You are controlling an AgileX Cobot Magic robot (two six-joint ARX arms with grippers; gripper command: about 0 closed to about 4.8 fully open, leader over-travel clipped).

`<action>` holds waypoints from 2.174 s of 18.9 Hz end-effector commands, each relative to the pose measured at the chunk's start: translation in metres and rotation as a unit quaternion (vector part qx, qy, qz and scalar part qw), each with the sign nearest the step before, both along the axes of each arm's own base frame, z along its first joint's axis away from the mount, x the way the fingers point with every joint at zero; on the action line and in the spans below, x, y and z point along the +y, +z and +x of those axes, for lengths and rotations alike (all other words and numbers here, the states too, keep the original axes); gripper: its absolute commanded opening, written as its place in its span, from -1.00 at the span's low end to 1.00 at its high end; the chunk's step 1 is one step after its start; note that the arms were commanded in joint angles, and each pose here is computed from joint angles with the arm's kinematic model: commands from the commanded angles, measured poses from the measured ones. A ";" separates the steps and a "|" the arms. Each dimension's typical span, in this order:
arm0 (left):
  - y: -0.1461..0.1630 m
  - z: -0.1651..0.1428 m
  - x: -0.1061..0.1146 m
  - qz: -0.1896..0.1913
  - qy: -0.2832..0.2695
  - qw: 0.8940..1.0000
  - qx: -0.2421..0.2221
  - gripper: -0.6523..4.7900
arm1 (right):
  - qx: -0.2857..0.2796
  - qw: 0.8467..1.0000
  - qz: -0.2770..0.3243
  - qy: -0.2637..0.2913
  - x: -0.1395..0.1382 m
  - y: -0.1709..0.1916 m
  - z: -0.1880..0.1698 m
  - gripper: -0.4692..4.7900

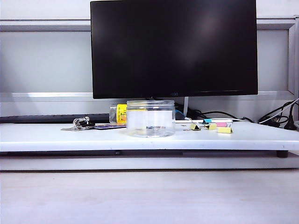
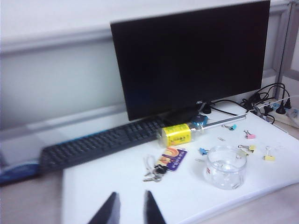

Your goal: Take the clips out of the round transparent plastic box and place them on the table.

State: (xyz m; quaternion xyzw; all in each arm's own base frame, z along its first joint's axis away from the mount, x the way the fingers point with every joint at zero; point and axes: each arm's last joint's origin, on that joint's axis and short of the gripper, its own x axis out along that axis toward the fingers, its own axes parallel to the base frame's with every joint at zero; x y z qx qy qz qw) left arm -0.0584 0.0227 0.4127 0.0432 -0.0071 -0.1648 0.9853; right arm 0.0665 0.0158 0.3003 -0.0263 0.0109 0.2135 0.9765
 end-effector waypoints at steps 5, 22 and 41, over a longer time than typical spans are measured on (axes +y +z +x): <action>-0.071 0.075 -0.028 -0.085 -0.005 0.995 0.042 -0.47 | -0.002 1.000 0.028 -0.003 -0.001 -0.019 -0.011 -0.43; -0.194 0.151 -0.057 -0.124 -0.012 0.991 0.045 -0.47 | -0.018 0.998 0.048 -0.020 0.000 -0.065 0.016 -0.43; -0.251 0.159 -0.062 -0.038 -0.034 0.998 0.046 -0.78 | 0.074 0.993 0.033 -0.085 -0.001 -0.143 0.033 -0.83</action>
